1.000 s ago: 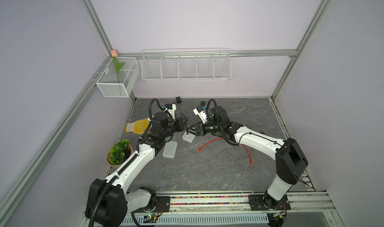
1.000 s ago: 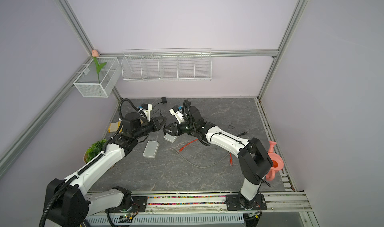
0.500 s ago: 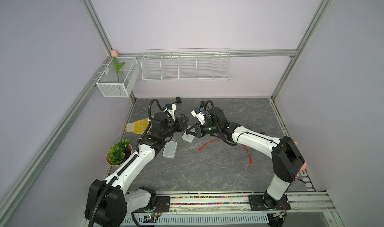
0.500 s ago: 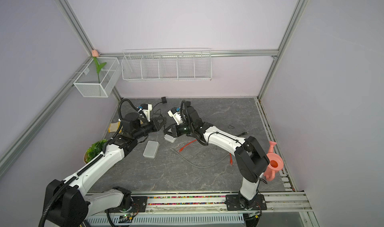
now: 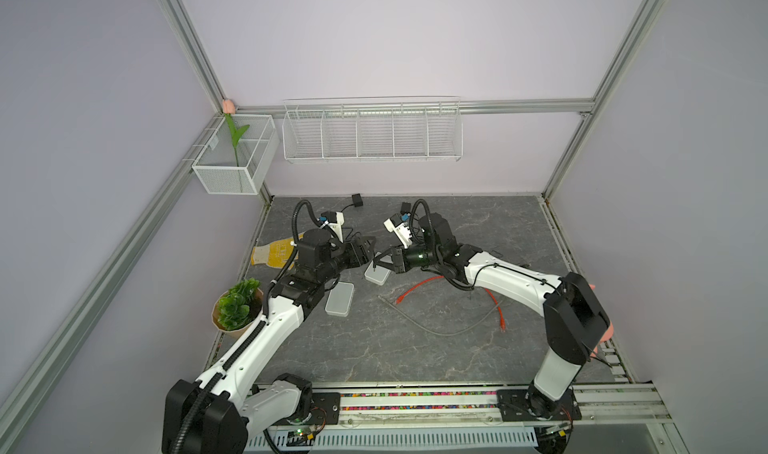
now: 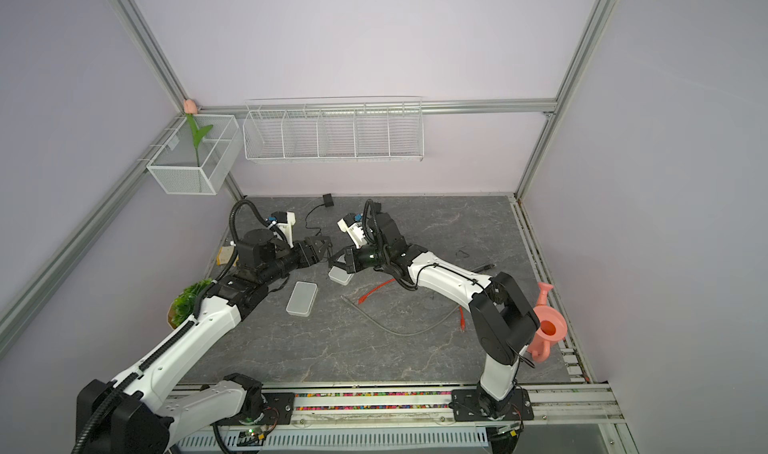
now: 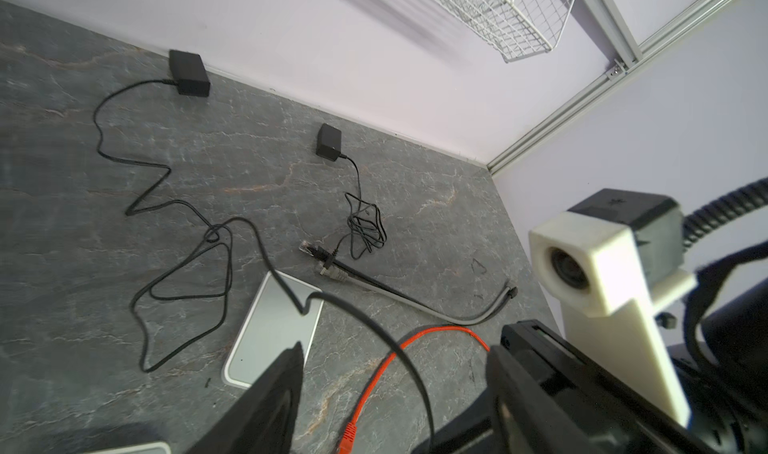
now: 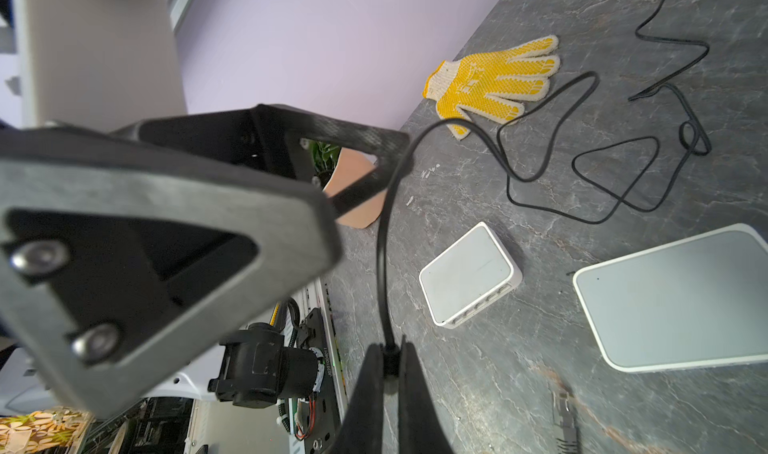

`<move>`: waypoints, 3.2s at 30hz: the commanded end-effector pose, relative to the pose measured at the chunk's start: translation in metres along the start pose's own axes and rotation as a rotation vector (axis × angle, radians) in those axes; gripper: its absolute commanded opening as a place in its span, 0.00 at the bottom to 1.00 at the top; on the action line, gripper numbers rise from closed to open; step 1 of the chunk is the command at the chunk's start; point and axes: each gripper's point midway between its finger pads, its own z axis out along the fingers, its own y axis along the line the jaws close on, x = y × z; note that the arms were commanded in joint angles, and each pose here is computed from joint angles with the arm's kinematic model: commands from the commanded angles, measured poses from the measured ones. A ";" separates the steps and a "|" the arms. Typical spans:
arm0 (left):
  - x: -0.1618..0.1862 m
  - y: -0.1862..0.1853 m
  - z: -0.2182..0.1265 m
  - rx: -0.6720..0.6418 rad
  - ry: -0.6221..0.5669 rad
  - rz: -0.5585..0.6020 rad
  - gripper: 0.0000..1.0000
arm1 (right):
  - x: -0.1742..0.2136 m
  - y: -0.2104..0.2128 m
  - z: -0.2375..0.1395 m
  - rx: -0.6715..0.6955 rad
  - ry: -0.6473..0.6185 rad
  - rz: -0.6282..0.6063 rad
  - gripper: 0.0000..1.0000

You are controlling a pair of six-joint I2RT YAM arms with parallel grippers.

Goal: Insert the plug into the switch port

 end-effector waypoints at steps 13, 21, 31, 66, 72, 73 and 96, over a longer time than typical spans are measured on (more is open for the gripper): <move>0.064 0.083 -0.036 -0.380 0.179 0.069 0.84 | -0.037 -0.055 -0.066 0.160 -0.190 0.160 0.07; 0.116 0.134 -0.030 -0.574 0.367 0.040 0.99 | -0.043 -0.052 -0.095 0.221 -0.208 0.109 0.07; 0.156 0.166 -0.022 -0.673 0.501 0.021 0.99 | -0.041 -0.056 -0.122 0.228 -0.246 0.111 0.07; 0.177 0.137 0.023 -0.560 0.604 0.185 0.05 | -0.037 -0.050 -0.165 0.250 -0.309 0.092 0.07; 0.140 0.035 0.015 -0.240 0.358 0.409 0.00 | -0.037 -0.029 -0.164 0.177 -0.299 0.054 0.07; 0.135 0.022 0.010 -0.182 0.324 0.419 0.00 | -0.036 -0.024 -0.163 0.162 -0.295 0.045 0.07; 0.136 -0.097 -0.081 0.334 -0.300 0.842 0.00 | 0.023 0.092 -0.133 -0.044 -0.152 -0.305 0.07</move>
